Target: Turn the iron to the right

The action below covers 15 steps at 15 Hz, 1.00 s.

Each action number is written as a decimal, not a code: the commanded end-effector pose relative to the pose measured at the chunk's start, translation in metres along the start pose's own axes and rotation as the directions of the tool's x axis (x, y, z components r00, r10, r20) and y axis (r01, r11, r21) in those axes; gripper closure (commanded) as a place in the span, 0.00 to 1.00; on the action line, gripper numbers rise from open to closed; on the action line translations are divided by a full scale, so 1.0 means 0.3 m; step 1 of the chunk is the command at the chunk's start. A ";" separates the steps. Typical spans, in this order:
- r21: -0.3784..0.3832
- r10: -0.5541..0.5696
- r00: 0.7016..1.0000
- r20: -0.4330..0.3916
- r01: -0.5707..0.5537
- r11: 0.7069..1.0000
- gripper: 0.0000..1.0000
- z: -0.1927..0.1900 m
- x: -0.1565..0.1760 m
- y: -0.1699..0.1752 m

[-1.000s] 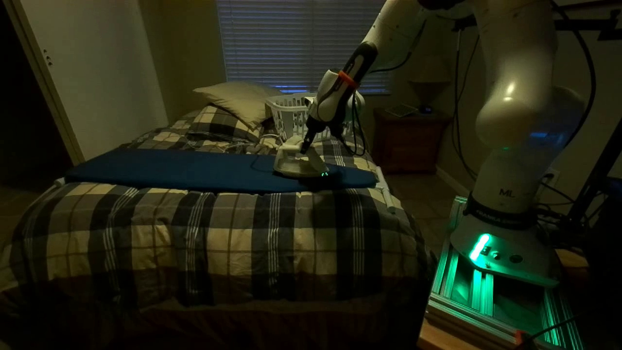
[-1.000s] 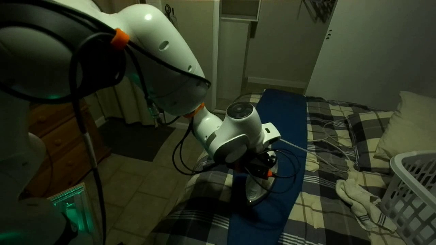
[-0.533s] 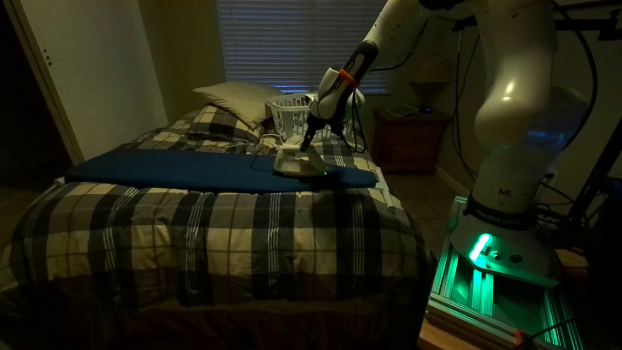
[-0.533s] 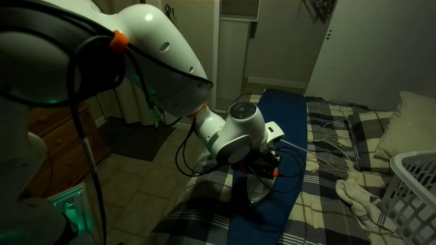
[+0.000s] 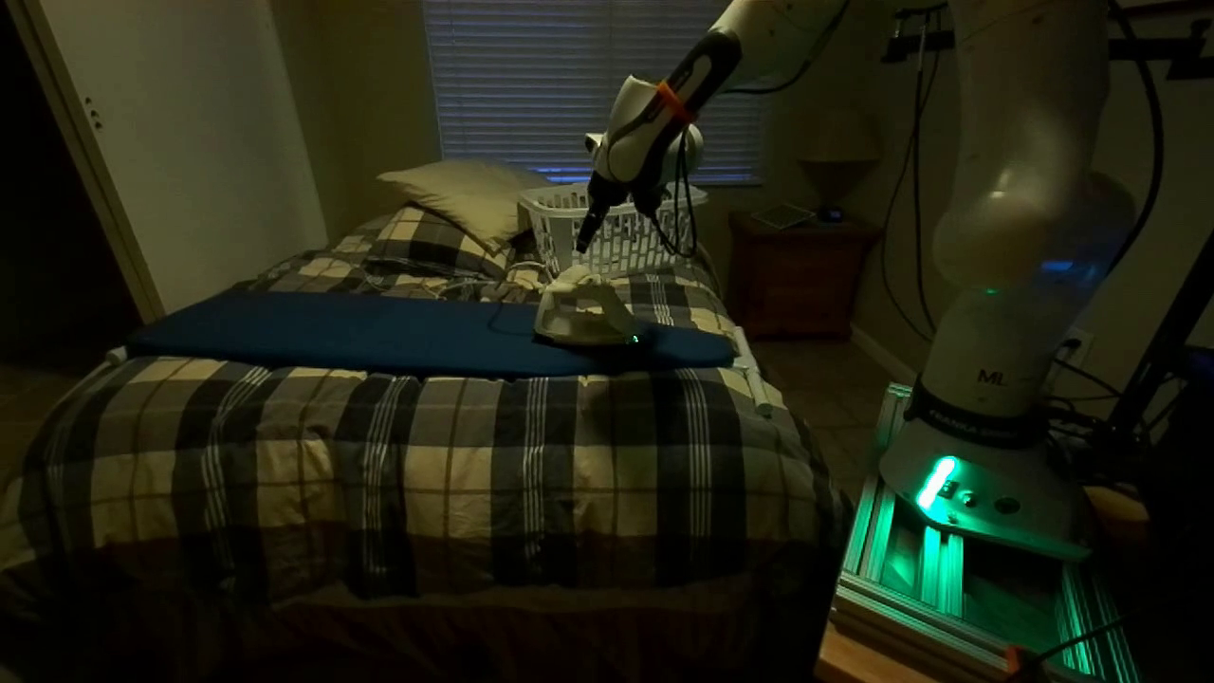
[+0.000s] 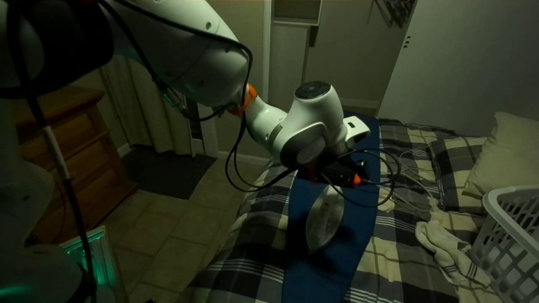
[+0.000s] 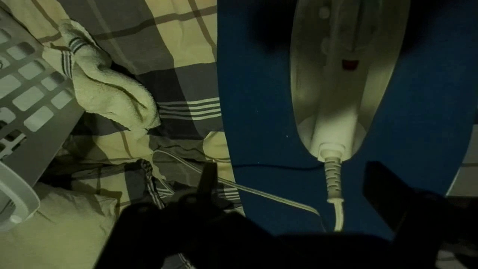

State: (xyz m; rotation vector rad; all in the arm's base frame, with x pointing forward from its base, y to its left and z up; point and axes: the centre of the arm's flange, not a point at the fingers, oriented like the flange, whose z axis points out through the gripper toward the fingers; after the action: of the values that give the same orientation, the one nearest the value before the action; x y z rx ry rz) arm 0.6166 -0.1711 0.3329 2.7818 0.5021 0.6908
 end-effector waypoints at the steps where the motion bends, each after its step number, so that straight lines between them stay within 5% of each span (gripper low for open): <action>1: 0.024 0.011 0.996 0.084 -0.013 1.000 0.00 -0.131 0.089 0.034; 4: 0.045 0.002 0.987 0.158 -0.009 0.999 0.00 -0.189 0.124 0.032; 9: 0.186 -0.018 0.967 0.252 -0.030 0.982 0.00 -0.210 0.121 -0.012; 10: 0.128 -0.016 0.973 0.232 -0.014 0.992 0.00 -0.190 0.122 -0.020; 15: 0.166 -0.019 0.969 0.247 -0.023 0.986 0.00 -0.186 0.118 -0.034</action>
State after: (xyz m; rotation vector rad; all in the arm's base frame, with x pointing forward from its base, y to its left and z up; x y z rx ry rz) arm 0.6159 -0.1406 0.3922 2.9690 0.5279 0.3036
